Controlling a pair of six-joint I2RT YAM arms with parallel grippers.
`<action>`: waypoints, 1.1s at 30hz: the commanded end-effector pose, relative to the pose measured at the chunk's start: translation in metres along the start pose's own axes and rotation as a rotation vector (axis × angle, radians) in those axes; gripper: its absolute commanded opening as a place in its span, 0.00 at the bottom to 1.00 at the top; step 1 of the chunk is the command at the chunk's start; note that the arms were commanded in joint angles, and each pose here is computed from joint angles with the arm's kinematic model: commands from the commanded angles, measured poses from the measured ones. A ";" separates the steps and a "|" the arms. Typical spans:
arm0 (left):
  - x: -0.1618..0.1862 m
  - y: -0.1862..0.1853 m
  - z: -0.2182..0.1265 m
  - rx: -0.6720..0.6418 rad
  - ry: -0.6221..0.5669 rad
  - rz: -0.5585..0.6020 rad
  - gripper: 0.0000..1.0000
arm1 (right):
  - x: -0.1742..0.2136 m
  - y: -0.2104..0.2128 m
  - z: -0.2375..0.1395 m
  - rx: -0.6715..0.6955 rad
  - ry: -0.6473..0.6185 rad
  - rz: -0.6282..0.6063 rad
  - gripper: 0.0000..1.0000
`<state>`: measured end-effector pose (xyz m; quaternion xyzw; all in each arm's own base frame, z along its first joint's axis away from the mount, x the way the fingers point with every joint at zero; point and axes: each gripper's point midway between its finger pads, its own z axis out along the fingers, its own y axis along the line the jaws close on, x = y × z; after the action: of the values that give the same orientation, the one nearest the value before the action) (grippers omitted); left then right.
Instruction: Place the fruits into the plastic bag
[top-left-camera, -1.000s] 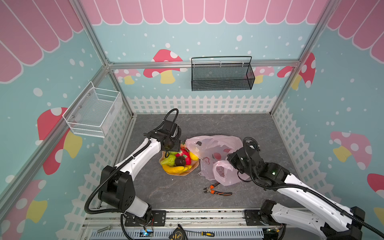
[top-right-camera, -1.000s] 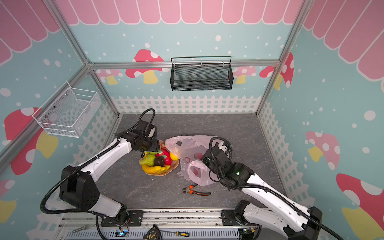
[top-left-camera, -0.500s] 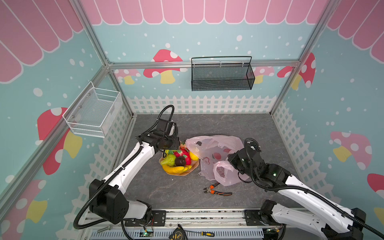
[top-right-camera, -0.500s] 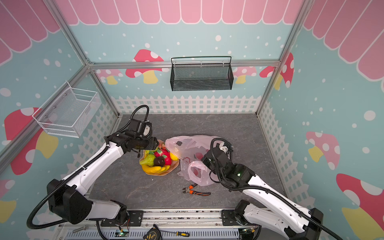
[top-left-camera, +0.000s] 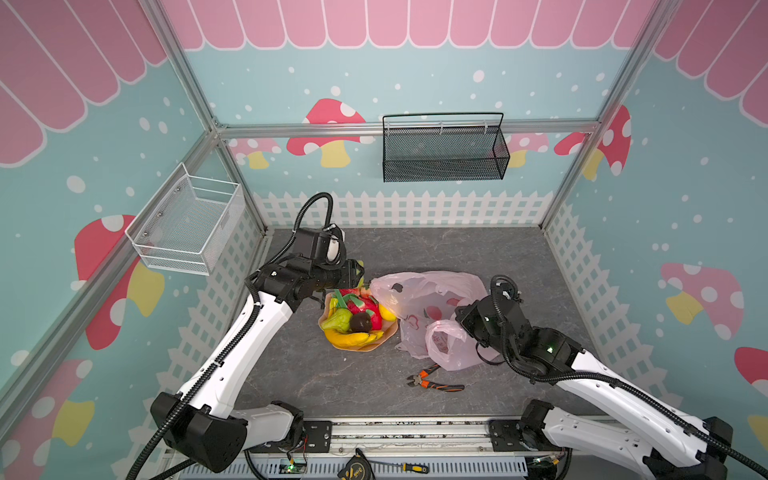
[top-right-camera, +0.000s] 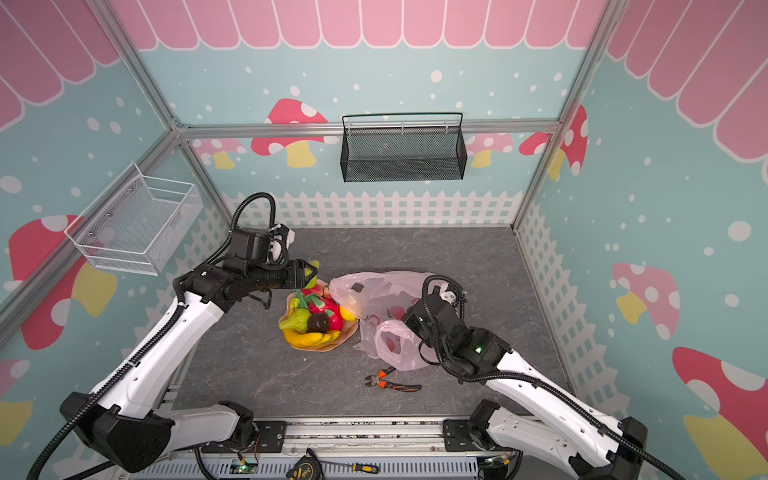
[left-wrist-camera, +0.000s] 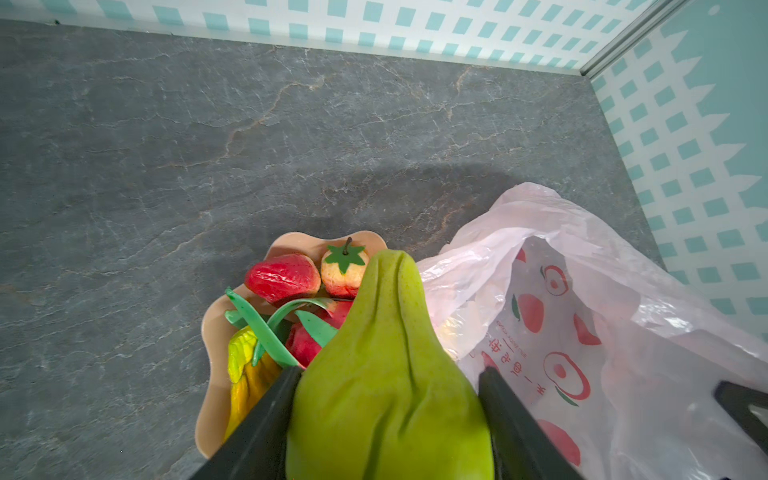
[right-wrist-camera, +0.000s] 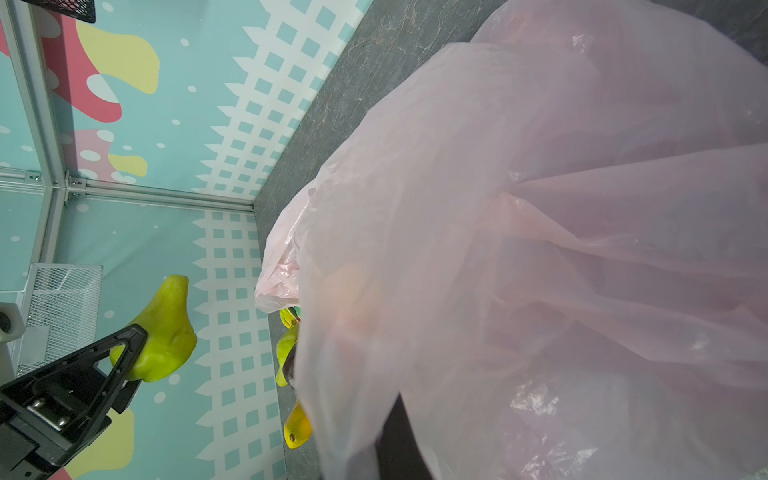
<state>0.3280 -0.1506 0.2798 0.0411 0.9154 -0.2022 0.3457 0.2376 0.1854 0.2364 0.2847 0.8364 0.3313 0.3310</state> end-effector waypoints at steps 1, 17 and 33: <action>0.000 -0.026 -0.018 0.146 0.005 -0.056 0.41 | -0.003 -0.001 -0.002 -0.004 -0.012 0.005 0.00; 0.044 -0.110 0.007 0.411 0.121 -0.123 0.39 | -0.003 0.003 -0.003 -0.010 -0.008 -0.005 0.00; 0.093 -0.139 0.085 0.458 0.259 -0.358 0.39 | -0.002 0.014 -0.004 -0.041 0.010 -0.019 0.00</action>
<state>0.2676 -0.3046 0.2148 0.0221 0.8875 -0.4275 0.1708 0.2365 0.1883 0.2366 0.2704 0.8414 0.3325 0.3292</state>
